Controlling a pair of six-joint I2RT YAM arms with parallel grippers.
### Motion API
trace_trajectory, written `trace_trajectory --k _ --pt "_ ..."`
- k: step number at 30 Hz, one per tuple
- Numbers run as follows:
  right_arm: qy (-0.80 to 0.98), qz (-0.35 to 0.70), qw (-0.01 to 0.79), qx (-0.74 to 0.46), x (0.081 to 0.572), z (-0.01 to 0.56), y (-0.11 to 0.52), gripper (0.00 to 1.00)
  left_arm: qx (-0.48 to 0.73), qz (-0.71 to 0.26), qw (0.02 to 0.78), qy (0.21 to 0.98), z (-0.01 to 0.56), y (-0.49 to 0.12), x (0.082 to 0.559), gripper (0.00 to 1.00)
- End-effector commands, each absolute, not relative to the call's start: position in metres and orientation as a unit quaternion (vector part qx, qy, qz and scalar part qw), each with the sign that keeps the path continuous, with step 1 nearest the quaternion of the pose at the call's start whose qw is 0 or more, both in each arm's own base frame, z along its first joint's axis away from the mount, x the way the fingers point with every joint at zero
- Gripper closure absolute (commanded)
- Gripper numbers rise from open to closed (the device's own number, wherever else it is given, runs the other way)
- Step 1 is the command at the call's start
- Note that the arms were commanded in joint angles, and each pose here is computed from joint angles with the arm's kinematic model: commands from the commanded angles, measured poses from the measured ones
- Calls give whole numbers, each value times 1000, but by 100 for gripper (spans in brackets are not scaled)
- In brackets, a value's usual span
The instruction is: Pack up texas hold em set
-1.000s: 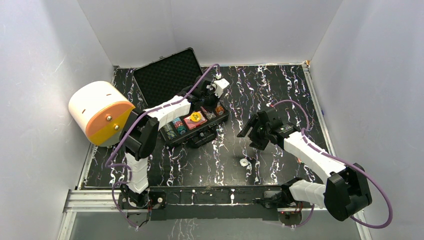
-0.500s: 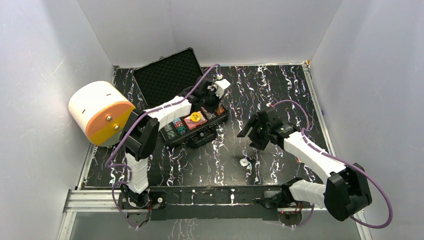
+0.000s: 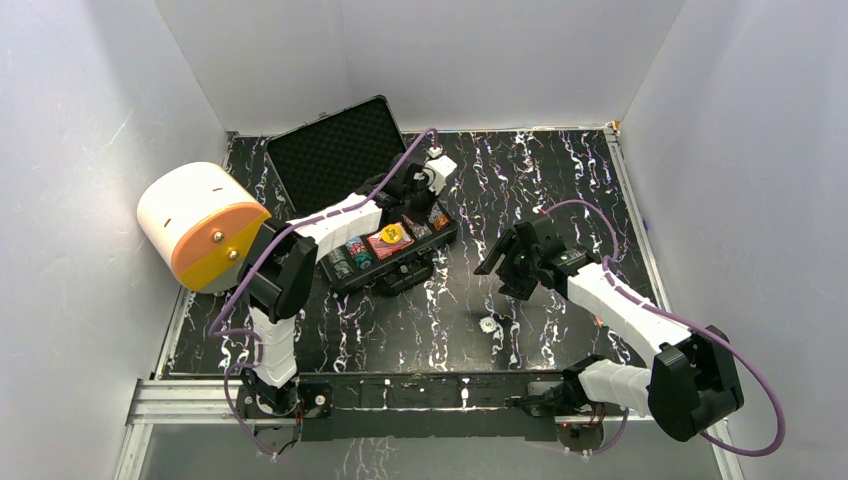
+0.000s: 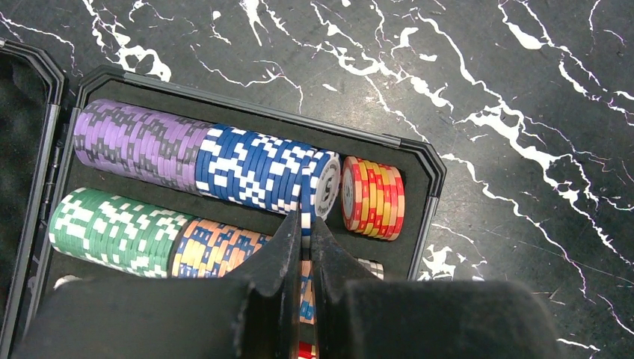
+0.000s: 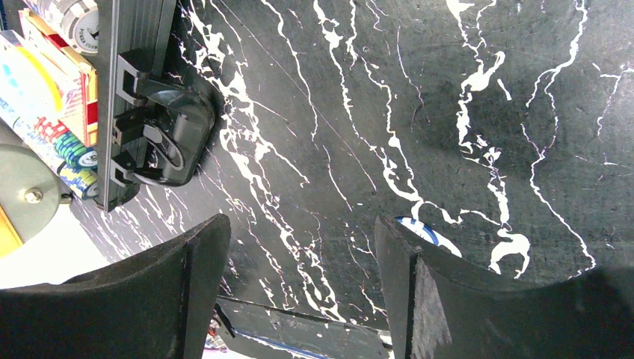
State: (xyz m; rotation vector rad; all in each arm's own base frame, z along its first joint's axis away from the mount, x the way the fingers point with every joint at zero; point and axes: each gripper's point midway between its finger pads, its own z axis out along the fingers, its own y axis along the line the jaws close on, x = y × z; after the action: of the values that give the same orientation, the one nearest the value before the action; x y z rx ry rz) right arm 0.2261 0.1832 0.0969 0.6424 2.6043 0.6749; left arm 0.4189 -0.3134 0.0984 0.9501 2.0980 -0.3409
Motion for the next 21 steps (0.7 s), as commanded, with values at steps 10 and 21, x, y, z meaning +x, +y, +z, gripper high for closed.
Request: trace_trajectory --k 10,21 --pt "925 246 188 222 227 100 186 22 350 -135 463 803 157 -309 422 100" --pt "926 246 183 220 224 97 185 22 380 -179 416 807 143 -320 401 100"
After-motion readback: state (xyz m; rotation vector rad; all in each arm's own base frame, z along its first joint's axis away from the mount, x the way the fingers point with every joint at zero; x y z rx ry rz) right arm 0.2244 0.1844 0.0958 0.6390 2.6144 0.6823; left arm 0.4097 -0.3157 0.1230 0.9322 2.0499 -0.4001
